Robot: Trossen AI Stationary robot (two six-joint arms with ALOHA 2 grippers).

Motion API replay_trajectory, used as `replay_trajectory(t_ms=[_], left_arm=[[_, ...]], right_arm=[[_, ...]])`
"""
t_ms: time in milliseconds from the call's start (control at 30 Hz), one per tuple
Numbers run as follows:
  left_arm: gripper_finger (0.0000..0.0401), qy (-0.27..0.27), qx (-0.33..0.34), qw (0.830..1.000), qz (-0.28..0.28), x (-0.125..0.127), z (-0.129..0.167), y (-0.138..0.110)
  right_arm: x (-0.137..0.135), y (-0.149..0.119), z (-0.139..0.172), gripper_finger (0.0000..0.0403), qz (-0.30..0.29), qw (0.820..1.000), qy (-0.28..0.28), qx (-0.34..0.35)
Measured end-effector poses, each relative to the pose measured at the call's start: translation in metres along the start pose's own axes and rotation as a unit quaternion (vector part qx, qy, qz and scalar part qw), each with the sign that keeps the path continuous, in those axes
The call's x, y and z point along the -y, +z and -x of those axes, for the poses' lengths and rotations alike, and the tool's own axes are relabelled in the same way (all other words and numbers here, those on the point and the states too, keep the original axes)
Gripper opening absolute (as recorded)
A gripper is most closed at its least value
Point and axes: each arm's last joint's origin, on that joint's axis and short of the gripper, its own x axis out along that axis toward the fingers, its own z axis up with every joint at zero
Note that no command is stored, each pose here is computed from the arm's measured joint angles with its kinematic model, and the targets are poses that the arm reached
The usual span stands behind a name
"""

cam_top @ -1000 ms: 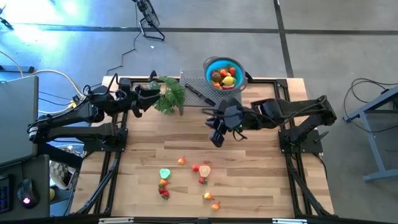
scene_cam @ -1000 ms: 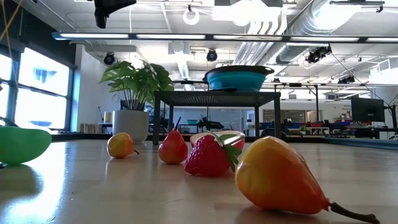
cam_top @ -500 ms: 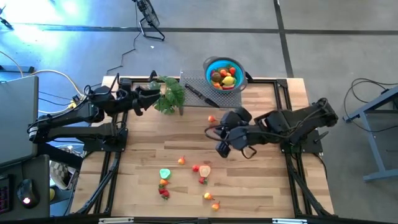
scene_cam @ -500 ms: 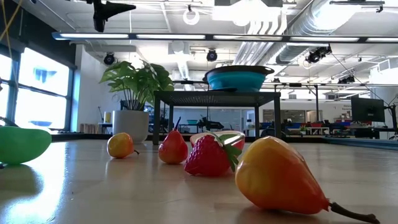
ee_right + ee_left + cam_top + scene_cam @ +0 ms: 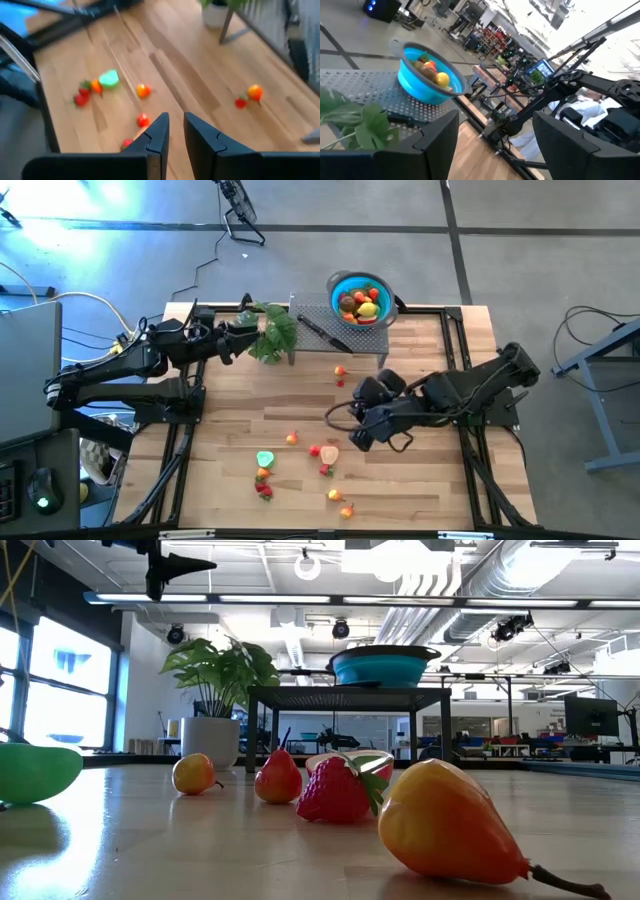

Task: Pick & Place Fruit
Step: Put the red strawberry in the blue bowl on the shelf

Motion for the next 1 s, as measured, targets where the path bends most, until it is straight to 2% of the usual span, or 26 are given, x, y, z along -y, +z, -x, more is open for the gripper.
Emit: replay_trajectory(t_ms=[300, 533, 700, 1000], left_arm=[[0.0248, 0.009, -0.027, 1.0, -0.002, -0.003, 0.0, -0.004], [0.0248, 0.014, -0.032, 0.999, -0.003, -0.004, -0.001, -0.006], [0.0248, 0.014, -0.032, 0.999, -0.003, -0.004, -0.001, -0.006], [0.0248, 0.014, -0.032, 0.999, -0.003, -0.004, -0.001, -0.006]], right_arm=[[-0.005, -0.006, -0.026, 0.005, -0.007, 0.999, -0.033, -0.031], [-0.006, -0.009, -0.032, 0.005, -0.021, 0.999, -0.037, -0.031], [-0.005, -0.023, -0.049, 0.005, -0.033, 0.997, -0.05, -0.041], [-0.003, -0.056, -0.097, 0.005, -0.062, 0.997, -0.02, -0.05]])
